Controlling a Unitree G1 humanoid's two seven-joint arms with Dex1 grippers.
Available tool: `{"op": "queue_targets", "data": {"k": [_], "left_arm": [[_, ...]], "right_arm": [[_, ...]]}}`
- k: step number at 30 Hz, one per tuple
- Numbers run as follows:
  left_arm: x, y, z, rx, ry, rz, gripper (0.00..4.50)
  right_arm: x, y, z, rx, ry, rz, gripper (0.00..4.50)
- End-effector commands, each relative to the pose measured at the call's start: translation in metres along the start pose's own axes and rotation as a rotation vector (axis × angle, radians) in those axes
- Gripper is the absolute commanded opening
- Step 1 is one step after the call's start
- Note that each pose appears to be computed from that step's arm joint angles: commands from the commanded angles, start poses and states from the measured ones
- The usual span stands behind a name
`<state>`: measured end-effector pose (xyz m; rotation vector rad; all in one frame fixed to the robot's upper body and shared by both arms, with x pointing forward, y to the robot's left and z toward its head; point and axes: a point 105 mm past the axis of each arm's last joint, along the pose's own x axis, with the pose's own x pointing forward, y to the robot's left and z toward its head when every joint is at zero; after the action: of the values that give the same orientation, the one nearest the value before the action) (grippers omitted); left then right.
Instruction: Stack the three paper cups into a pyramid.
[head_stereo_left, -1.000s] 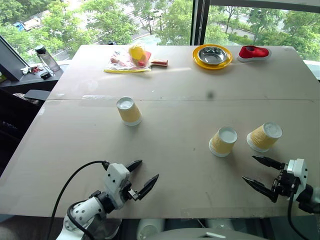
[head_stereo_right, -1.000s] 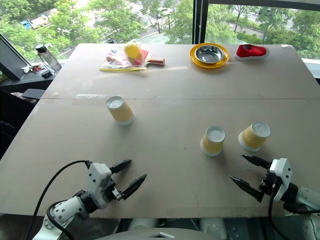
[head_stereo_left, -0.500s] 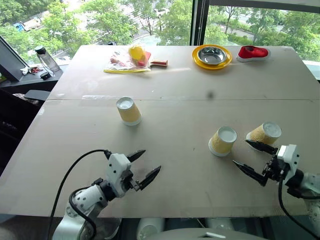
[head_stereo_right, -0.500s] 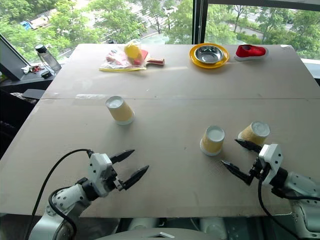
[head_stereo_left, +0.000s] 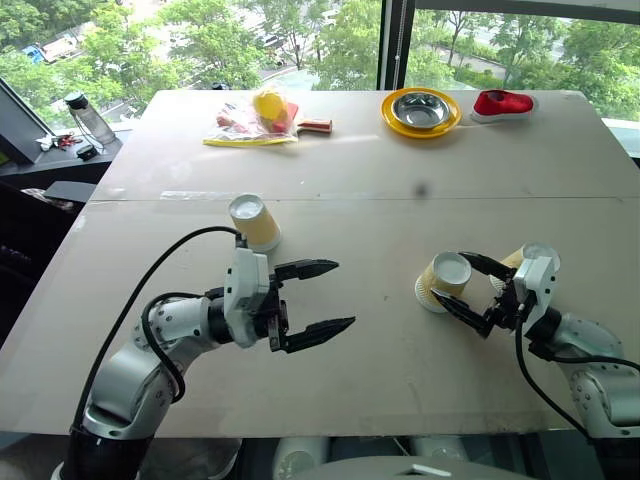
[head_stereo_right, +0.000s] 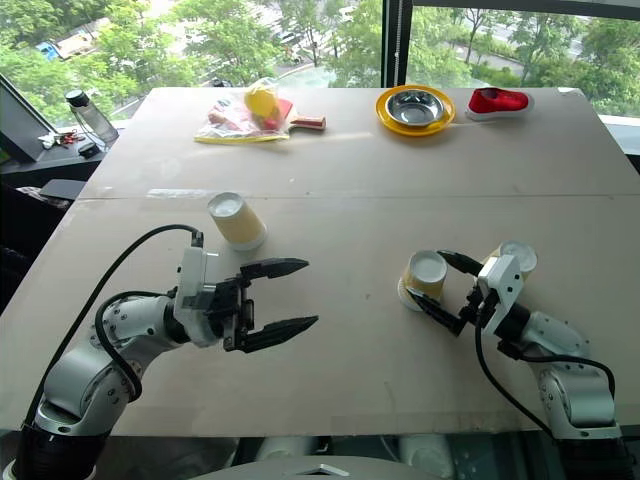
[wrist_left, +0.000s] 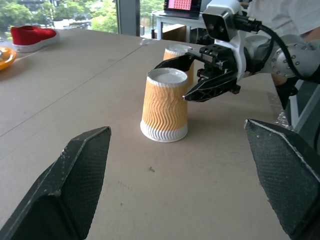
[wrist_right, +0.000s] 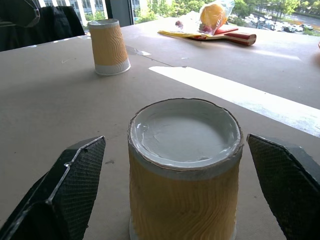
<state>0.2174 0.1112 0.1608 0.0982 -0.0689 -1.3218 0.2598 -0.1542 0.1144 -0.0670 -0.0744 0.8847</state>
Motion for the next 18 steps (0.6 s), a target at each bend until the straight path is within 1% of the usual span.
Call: {"op": "queue_targets", "data": {"k": [1,2,3,6,7,10,12,15,18], "left_arm": [[0.000,-0.005,0.006,0.007,-0.007,-0.050,4.47],[0.001,-0.005,0.007,0.009,-0.008,-0.051,4.50],[0.001,-0.004,0.008,0.009,-0.008,-0.050,4.50],[0.001,-0.001,0.007,0.027,-0.006,-0.033,4.50],[0.001,0.000,0.008,0.030,-0.008,-0.023,4.50],[-0.001,0.006,0.009,0.024,-0.018,0.016,4.50],[-0.002,0.010,0.009,0.016,-0.028,0.047,4.50],[-0.007,0.030,0.010,0.002,-0.044,0.194,4.50],[-0.010,0.036,0.008,-0.005,-0.028,0.263,4.50]], "right_arm": [[0.004,-0.001,0.009,-0.029,-0.043,-0.005,4.24],[0.004,-0.002,0.009,-0.023,-0.048,-0.012,3.70],[0.004,-0.003,0.009,-0.019,-0.052,-0.015,3.51],[0.006,-0.002,0.008,-0.018,-0.053,-0.011,2.27],[0.008,-0.001,0.009,-0.020,-0.058,-0.011,2.07],[0.017,0.000,0.015,-0.031,-0.088,0.000,2.06],[0.024,-0.001,0.015,-0.048,-0.082,0.006,2.06],[0.056,-0.008,0.019,-0.063,-0.088,-0.017,2.06],[0.090,-0.012,0.024,-0.094,-0.078,-0.010,2.06]]}}
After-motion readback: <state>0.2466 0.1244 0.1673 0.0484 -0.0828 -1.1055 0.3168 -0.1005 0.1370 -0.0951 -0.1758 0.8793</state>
